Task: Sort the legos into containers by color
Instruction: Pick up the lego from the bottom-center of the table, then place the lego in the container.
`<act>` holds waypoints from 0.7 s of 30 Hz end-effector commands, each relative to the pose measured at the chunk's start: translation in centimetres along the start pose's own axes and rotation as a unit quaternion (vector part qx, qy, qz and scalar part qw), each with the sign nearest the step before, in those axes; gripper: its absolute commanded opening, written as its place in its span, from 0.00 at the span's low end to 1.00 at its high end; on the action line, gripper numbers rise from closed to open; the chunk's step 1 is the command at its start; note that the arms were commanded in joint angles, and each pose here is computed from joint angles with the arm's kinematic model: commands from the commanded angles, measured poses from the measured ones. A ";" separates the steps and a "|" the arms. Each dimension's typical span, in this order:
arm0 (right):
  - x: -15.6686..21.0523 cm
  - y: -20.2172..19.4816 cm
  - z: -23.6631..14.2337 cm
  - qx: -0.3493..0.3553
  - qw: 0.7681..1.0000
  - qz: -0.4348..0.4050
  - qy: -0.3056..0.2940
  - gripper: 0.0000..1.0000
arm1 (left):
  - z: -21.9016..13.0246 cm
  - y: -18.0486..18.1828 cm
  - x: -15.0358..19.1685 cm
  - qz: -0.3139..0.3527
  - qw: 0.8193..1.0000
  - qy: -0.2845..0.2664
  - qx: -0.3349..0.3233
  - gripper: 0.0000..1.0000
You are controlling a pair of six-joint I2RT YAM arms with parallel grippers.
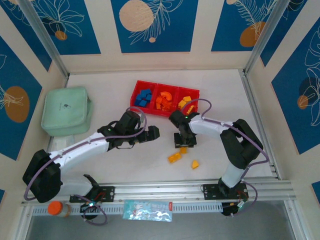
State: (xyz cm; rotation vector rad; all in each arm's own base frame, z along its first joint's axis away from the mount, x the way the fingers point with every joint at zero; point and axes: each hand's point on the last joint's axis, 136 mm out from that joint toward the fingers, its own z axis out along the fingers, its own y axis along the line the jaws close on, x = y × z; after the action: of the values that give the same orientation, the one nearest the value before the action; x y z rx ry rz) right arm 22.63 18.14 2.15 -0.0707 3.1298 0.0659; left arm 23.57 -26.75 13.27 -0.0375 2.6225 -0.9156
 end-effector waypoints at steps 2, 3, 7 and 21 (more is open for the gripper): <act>-0.5 0.3 -1.4 -0.013 1.000 0.004 -0.005 0.36 | -0.4 -0.7 -0.3 0.013 1.000 -0.007 0.004 0.99; -0.6 0.4 -1.7 -0.017 1.000 0.005 -0.008 0.35 | -0.4 -0.7 -0.3 0.014 1.000 -0.007 0.003 0.99; -1.4 0.4 -3.5 -0.029 0.999 0.006 -0.027 0.31 | -0.7 -0.9 -0.5 0.019 1.000 -0.011 0.003 0.99; -13.4 -2.8 -11.5 -0.015 0.988 0.045 -0.147 0.31 | -1.5 -3.7 -3.5 0.056 0.998 -0.031 0.014 0.99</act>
State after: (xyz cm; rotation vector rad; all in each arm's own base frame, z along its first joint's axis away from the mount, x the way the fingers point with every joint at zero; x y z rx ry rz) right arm 34.43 16.66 13.86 0.0893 2.8261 0.1899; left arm 25.43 -28.20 17.10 0.0455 2.5377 -0.9290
